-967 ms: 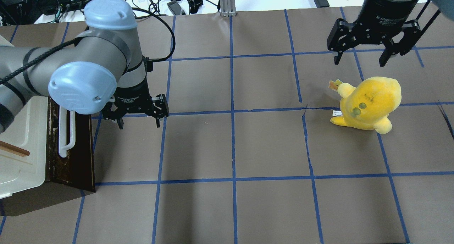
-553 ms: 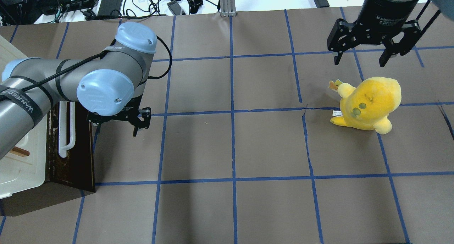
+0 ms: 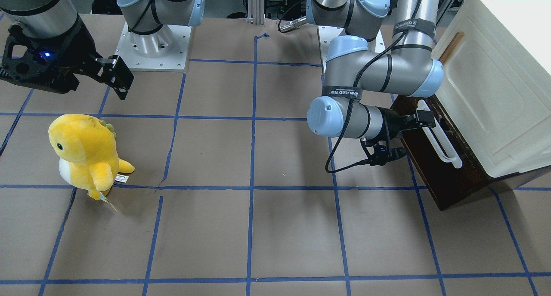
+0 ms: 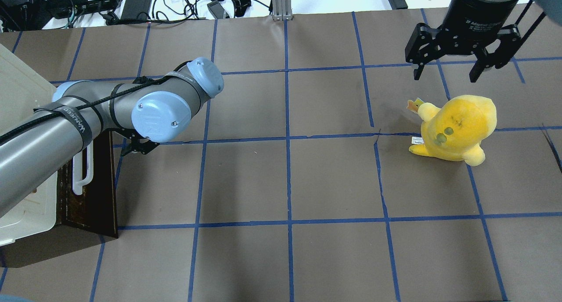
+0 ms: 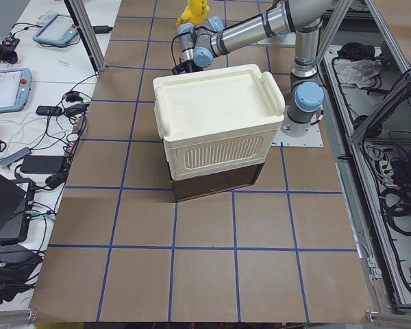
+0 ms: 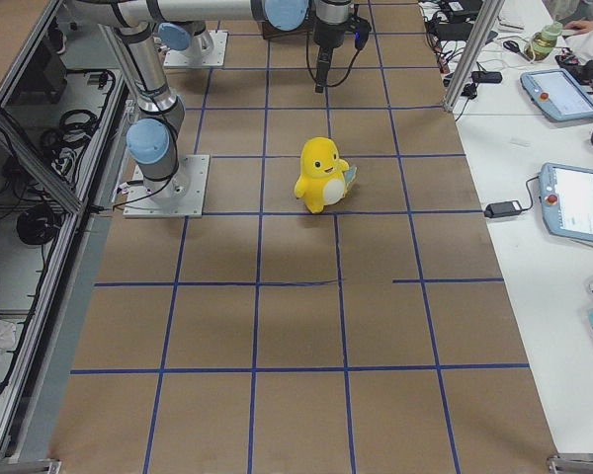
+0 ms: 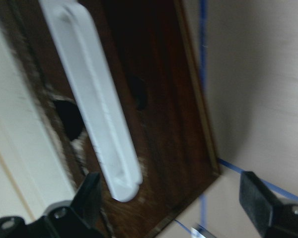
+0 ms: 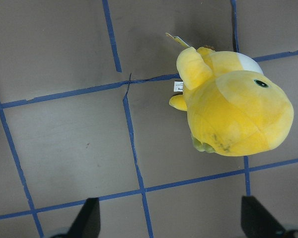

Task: Pull drawer sideways
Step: 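Align and close the left gripper on the white drawer handle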

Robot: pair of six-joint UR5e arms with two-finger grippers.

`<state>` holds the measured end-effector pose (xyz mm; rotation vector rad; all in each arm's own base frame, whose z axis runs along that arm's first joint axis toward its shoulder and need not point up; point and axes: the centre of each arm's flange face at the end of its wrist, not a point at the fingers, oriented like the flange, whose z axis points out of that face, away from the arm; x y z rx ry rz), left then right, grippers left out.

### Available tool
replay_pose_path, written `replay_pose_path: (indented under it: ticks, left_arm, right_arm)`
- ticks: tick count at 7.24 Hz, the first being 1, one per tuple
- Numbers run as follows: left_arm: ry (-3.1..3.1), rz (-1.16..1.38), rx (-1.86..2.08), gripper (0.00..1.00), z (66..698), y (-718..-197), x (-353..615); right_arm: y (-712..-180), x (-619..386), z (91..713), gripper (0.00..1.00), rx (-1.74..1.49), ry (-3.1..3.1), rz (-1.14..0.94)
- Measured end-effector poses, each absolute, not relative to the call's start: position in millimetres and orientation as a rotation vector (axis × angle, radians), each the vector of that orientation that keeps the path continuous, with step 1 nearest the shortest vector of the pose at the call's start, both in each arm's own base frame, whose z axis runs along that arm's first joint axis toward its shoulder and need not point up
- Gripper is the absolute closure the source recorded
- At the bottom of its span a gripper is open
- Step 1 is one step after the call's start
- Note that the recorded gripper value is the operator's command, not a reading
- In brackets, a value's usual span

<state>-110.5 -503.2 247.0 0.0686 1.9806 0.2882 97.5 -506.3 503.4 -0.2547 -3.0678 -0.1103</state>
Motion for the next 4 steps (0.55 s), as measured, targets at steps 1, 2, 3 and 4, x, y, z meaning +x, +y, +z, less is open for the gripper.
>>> replay_pose_path:
  ticks: [1,2,3,4]
  left_arm:
    - [1.906,0.274,0.09,0.0,232.3,-503.8,-107.4]
    - [1.862,0.263,0.096,0.0,218.6,-504.0,-105.7]
    - [1.84,0.256,0.094,0.0,206.7,-504.7,-105.0]
    - [1.825,0.254,0.09,0.01,196.0,-505.4,-103.9]
  right_arm:
    - [-506.3,97.5,503.5,0.0,-0.255,-3.068,-0.11]
    - [-506.3,97.5,503.5,0.0,-0.255,-3.068,-0.11]
    - [-506.3,97.4,503.5,0.0,-0.255,-3.068,-0.11]
    - [-506.3,97.2,503.5,0.0,-0.256,-3.068,-0.11]
